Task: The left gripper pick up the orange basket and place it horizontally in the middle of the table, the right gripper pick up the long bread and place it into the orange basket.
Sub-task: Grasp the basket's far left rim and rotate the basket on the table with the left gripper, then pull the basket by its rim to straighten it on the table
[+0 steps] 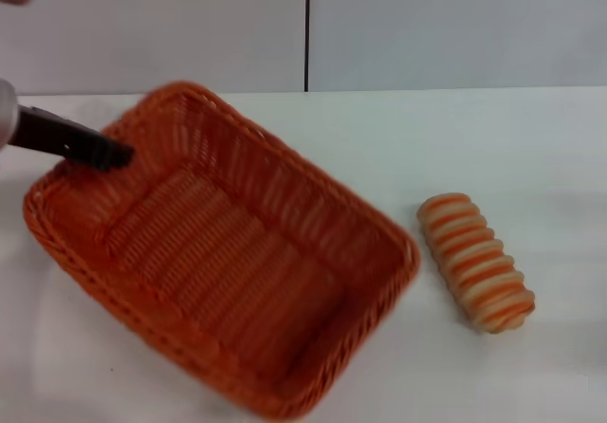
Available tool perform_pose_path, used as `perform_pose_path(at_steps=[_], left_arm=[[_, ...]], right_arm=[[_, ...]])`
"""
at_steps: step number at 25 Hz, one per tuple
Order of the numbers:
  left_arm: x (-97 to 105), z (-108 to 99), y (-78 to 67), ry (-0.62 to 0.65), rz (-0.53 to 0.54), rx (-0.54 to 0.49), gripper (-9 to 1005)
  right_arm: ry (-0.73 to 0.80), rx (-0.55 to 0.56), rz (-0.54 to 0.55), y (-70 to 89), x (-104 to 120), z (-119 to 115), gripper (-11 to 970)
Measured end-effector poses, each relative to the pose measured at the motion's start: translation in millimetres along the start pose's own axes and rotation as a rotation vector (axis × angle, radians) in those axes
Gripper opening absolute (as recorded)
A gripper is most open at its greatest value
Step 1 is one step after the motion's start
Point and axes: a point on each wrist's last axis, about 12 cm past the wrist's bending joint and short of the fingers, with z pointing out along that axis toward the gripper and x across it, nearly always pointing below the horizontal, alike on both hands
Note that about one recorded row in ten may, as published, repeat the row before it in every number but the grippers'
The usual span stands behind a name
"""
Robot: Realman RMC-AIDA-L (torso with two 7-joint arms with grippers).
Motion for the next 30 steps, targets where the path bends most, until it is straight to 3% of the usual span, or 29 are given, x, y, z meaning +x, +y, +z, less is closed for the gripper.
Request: perform_pose_path(at_steps=[4,6,14,15,19,23,30], left_arm=[[0.0,0.0,0.0,0.0,0.0,0.0,205],[9.0,-4.0,8.8,-0.024,-0.144,-0.021,201],[40.0,-14.0,16.2,-0.054,-0.273,-0.05,172],[55.3,-20.3,14.7,-0.093,-0.324,-0.023,172],[77.0,-23.7,9.7,-0.132,-0.387,0.007,171],[87.5,-21.4,4.4,-0.132,-0.407,0.01,170],[109.5,-11.0,-18.4,-0.146,-0.456,0.03,167]], right_arm=[[-0.004,0.008,-0.003,-2.1,-0.9,0.1,663],[-0.007,0.015,-0.004,-3.4,-1.4,1.3,662],[-0.003,-0.01,-0.009,-0.7,-0.4,17.3,659],[0.001,-0.017,-0.007,1.3,0.6,22.0,658],[0.003,-0.024,-0.008,3.1,1.2,29.5,657],[0.011,-0.024,-0.011,3.4,2.0,36.2,655],[0.013,-0.024,-0.017,2.3,1.6,39.7,652]])
